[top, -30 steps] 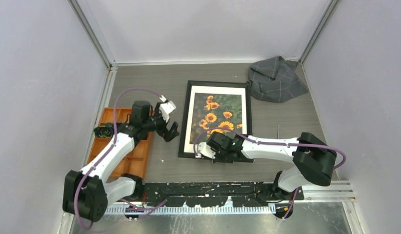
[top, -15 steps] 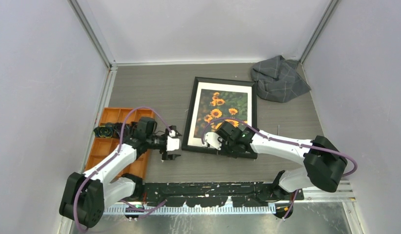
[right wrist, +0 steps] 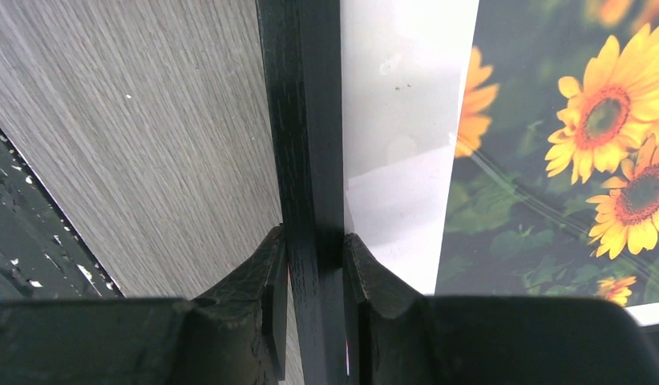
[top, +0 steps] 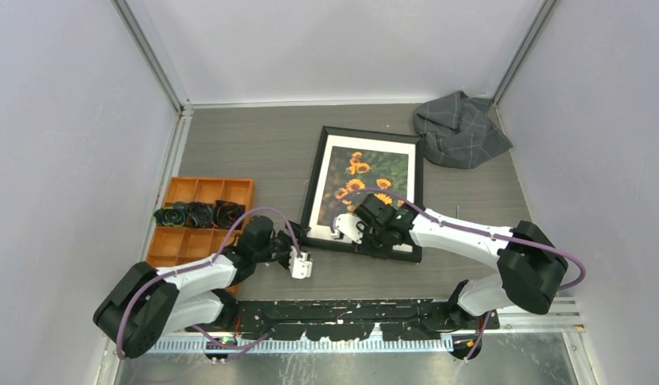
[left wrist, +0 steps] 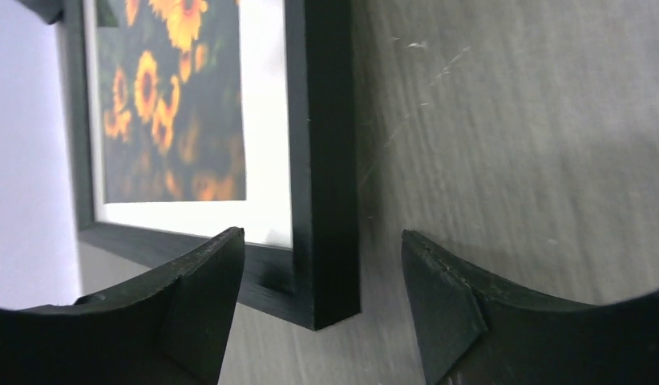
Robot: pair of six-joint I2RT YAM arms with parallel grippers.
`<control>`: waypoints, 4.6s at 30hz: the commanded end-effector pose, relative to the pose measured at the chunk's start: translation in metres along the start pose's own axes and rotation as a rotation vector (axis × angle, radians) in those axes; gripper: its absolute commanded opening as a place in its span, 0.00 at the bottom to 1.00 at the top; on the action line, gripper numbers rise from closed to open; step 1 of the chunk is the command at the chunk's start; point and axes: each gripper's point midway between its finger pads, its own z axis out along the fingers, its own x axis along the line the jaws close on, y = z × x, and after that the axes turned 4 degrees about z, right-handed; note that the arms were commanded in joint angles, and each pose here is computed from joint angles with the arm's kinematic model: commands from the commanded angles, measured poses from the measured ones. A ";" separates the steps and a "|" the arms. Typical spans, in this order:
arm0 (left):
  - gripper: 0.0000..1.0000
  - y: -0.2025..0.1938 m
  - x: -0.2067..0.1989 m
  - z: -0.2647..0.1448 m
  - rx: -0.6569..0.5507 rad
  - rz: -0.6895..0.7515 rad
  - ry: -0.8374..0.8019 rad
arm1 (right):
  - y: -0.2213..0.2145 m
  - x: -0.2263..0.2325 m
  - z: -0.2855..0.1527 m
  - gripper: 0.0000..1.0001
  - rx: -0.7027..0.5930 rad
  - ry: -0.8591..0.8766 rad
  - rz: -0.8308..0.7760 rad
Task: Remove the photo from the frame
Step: Turn over the photo frame at the center of the board.
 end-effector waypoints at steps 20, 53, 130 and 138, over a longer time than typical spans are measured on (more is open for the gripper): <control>0.13 -0.015 0.076 0.007 0.224 0.268 0.416 | 0.026 -0.005 -0.033 0.72 -0.115 0.030 0.070; 0.11 0.019 0.116 -0.029 0.252 -0.050 0.278 | 0.039 -0.073 -0.089 1.00 -0.267 -0.317 0.035; 1.00 -0.009 0.252 -0.149 0.340 -0.445 0.858 | 0.093 -0.152 -0.186 0.01 -0.526 -0.788 0.216; 1.00 -0.015 0.243 -0.141 0.311 -0.513 0.839 | 0.108 -0.178 -0.251 0.01 -0.755 -0.797 0.447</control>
